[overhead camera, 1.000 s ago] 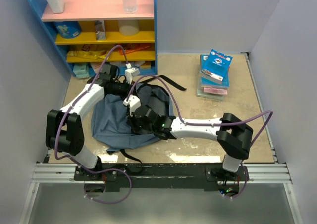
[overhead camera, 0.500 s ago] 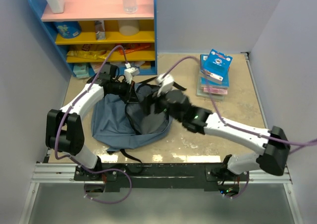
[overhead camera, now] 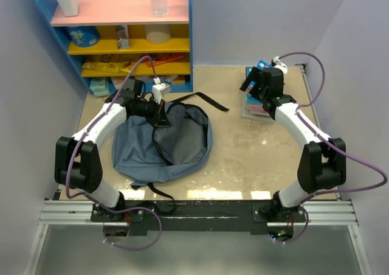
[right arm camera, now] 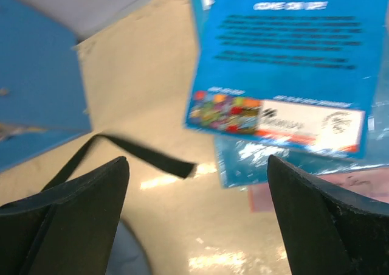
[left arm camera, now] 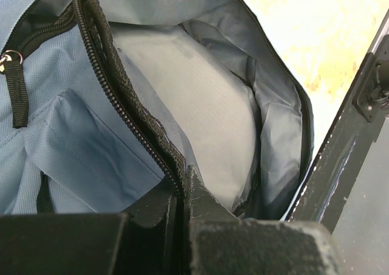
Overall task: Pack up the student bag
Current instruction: Adjust the student bag at the center of the board, then pick up the book from the center of the board.
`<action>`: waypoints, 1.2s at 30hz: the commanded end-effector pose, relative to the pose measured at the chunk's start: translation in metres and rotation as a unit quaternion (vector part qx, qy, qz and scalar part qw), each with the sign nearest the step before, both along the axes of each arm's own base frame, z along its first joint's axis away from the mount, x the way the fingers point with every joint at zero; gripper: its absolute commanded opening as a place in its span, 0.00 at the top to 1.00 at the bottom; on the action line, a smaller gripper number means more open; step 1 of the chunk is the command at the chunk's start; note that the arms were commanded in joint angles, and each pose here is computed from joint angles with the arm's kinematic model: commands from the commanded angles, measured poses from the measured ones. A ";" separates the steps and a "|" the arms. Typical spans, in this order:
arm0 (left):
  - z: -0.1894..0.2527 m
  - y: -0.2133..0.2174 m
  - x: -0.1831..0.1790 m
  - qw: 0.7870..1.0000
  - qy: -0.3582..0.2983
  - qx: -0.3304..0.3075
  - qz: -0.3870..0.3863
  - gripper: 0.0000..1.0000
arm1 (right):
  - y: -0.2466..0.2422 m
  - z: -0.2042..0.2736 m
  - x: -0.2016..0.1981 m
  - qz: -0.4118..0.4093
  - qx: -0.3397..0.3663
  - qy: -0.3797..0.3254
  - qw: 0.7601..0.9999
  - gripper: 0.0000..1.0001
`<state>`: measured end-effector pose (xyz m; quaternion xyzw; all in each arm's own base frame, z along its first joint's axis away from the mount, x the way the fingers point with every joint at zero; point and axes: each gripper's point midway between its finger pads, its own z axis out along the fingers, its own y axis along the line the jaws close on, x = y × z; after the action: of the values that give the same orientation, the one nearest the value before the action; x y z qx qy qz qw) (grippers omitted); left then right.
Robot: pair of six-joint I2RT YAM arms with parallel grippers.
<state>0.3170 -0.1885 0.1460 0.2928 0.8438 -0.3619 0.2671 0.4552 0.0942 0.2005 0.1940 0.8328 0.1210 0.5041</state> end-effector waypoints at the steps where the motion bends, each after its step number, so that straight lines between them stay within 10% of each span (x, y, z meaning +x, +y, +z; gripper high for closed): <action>1: 0.017 0.000 -0.005 0.999 -0.033 -0.010 -0.024 1.00 | -0.032 0.019 0.023 -0.043 0.026 -0.021 0.999 0.01; 13: 0.004 -0.001 -0.016 0.999 -0.015 -0.014 -0.049 1.00 | -0.128 0.018 0.031 -0.169 -0.037 -0.018 0.985 0.01; 36: 0.002 -0.005 -0.030 0.996 0.017 -0.022 -0.081 1.00 | -0.187 -0.067 0.108 -0.123 0.145 -0.062 0.980 0.01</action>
<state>0.2884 -0.1895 0.1407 0.3373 0.8252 -0.3912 0.2287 0.5407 -0.1008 0.1181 0.3782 0.7576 0.1233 0.5175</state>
